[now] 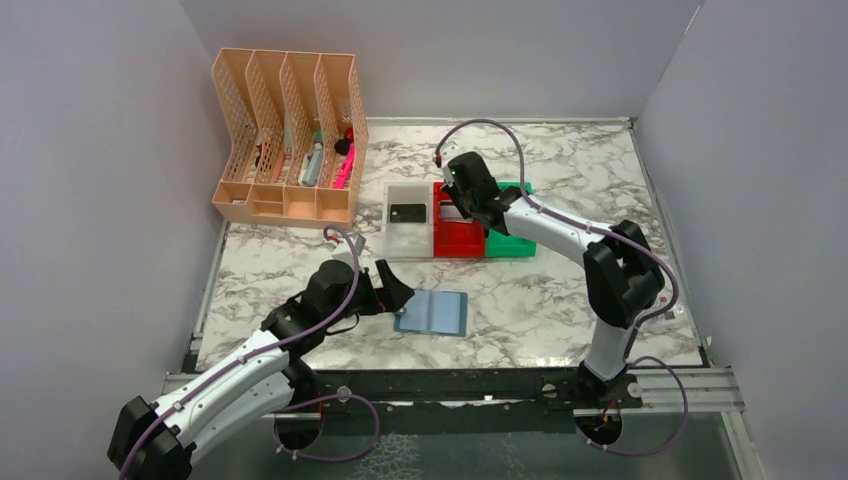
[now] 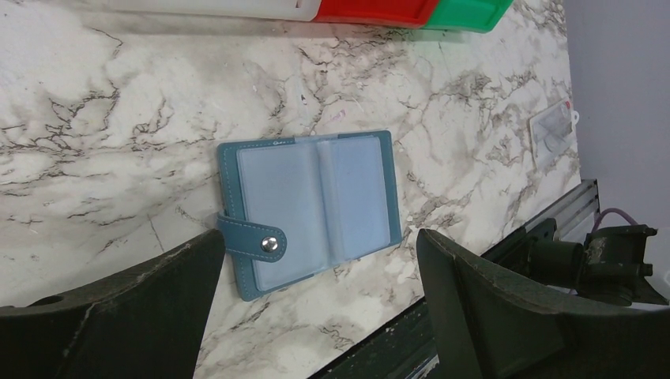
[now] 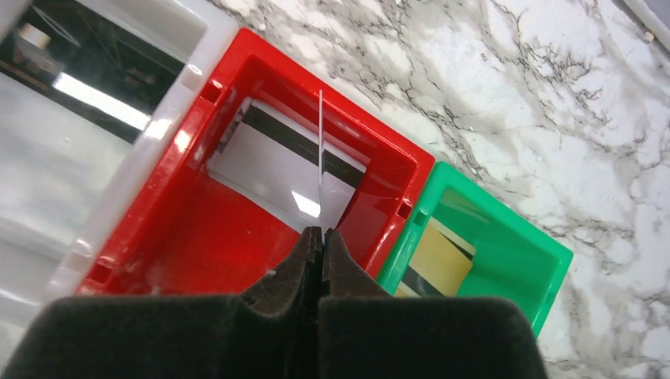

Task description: Take the credit cards out of the card holder

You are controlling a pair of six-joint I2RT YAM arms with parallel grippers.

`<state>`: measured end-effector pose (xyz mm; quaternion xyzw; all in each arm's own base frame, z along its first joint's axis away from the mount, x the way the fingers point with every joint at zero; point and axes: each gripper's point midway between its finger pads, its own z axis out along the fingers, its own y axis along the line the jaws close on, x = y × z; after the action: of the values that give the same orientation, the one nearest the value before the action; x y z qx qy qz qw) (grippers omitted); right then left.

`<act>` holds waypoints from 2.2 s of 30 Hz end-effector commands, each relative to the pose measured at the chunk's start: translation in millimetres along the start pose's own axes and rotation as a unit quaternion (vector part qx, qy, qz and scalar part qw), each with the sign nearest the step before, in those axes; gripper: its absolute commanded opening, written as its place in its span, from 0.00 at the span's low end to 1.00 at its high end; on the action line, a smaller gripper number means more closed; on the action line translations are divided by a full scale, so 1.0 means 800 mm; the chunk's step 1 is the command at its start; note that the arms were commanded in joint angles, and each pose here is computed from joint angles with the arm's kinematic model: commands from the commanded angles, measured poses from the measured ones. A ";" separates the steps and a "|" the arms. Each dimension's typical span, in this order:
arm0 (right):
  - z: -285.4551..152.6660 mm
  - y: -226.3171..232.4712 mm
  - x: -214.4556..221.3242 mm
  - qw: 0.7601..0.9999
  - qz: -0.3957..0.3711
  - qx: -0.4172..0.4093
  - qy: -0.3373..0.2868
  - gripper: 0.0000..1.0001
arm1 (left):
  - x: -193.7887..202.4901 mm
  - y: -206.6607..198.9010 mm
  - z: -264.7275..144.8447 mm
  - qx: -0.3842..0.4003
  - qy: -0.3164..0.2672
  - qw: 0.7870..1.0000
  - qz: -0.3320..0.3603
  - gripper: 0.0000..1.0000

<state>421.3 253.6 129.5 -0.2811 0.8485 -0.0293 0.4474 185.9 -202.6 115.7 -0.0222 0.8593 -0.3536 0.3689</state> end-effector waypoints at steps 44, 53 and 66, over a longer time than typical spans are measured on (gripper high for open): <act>0.067 -0.008 0.066 0.981 -0.174 0.044 0.072 0.37 | 0.007 0.011 0.000 -0.011 0.004 1.000 0.003 0.95; 0.040 -0.001 0.035 0.996 -0.082 0.026 0.040 0.37 | 0.008 0.011 0.001 -0.009 0.006 1.000 0.002 0.95; 0.020 0.080 0.072 0.969 0.208 -0.070 0.109 0.09 | 0.010 0.007 0.006 -0.007 0.016 1.000 0.003 0.95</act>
<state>402.9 273.9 90.1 -0.1919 0.8966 0.0496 0.3959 182.4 -199.9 98.2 -0.0229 0.8746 -0.3362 0.3487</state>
